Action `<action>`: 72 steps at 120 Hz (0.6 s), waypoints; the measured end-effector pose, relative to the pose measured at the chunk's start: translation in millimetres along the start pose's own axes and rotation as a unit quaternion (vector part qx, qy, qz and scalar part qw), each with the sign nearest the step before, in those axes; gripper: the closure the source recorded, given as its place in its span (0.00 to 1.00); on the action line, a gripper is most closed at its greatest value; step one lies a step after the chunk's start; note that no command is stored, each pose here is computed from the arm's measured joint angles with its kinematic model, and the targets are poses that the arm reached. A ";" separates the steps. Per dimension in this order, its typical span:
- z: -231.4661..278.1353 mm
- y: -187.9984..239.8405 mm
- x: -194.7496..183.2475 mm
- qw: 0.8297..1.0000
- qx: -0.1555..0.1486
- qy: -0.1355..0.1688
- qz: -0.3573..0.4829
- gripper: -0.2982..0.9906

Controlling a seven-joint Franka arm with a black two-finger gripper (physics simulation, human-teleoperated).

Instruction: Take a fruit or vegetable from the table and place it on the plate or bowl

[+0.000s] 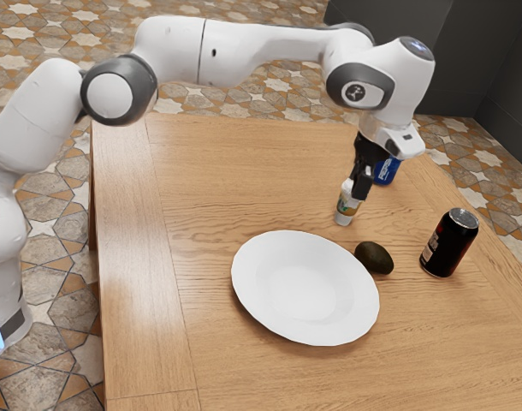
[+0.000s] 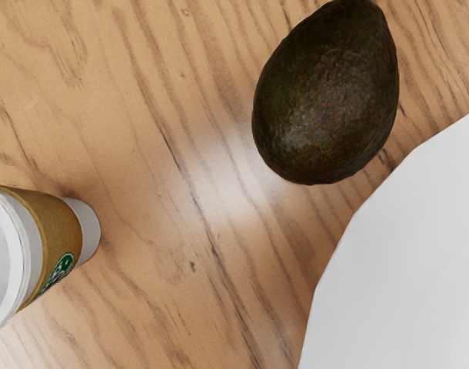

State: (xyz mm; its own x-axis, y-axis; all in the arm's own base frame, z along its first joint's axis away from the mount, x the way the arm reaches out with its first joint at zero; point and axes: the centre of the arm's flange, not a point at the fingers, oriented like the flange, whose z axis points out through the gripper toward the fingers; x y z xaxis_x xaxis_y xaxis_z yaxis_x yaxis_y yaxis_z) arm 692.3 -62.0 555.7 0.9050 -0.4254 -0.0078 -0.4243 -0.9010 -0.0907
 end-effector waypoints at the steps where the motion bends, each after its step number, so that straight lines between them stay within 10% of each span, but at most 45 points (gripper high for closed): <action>1: 0.2 0.6 1.4 1.000 0.001 0.001 0.001 0.23; 72: 59.7 44.8 63.5 0.998 -0.007 0.049 0.038 0.23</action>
State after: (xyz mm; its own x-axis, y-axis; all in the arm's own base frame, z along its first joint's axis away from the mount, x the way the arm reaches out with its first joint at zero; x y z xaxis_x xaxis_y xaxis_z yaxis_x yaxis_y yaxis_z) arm 732.7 -124.3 491.6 0.8630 -0.4982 0.0843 -0.4925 -0.8666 -0.0801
